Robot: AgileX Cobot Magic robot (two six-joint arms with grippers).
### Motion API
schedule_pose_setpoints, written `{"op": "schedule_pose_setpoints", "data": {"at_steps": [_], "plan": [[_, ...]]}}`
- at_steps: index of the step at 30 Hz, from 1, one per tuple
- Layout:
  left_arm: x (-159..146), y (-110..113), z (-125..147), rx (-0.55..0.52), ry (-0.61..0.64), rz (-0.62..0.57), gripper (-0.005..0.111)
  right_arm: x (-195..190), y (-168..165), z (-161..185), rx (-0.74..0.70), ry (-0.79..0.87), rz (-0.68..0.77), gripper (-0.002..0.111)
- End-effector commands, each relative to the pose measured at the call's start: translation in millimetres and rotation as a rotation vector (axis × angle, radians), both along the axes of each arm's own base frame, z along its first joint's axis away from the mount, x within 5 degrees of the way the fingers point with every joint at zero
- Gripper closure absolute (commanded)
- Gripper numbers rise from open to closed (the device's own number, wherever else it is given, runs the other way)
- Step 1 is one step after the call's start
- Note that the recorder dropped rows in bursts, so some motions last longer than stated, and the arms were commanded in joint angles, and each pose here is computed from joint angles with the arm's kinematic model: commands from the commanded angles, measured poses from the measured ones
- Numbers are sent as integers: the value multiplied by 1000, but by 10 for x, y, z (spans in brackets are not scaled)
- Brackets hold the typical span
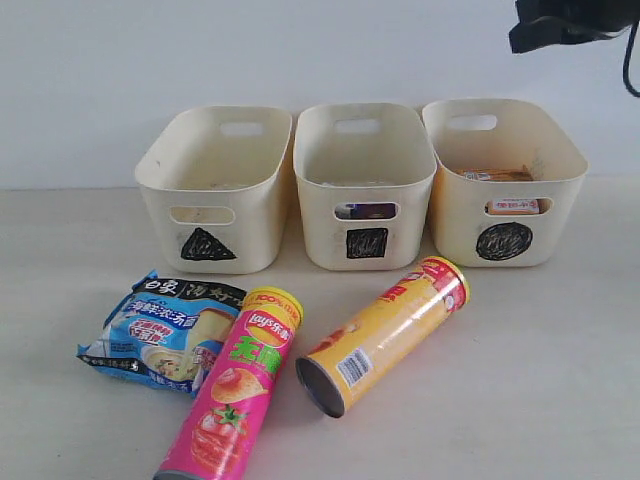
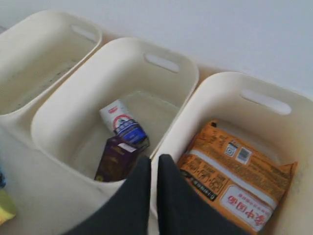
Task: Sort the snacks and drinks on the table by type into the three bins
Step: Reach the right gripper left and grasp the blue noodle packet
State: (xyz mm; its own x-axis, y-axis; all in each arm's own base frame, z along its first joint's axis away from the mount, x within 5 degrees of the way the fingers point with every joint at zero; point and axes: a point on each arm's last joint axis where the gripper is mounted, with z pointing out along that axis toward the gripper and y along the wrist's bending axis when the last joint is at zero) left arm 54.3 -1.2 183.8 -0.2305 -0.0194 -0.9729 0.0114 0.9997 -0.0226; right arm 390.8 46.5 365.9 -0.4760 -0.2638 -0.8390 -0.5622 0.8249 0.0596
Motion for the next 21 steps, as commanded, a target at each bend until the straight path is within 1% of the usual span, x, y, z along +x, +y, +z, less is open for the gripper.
{"op": "schedule_pose_setpoints", "data": {"at_steps": [1, 8, 15, 18, 21], "plan": [[-1, -1, 16, -7, -12, 1, 102, -316, 298, -124, -51, -24, 61, 108], [-1, -1, 16, -7, -12, 1, 102, -783, 920, -360, -100, -71, 190, 108], [-1, -1, 16, -7, -12, 1, 102, -1126, 1484, -592, -115, -129, 289, 108], [-1, -1, 16, -7, -12, 1, 102, -1287, 1716, -645, -128, -200, 326, 108], [-1, -1, 16, -7, -12, 1, 102, -1496, 1946, -700, -168, -299, 393, 108]]}}
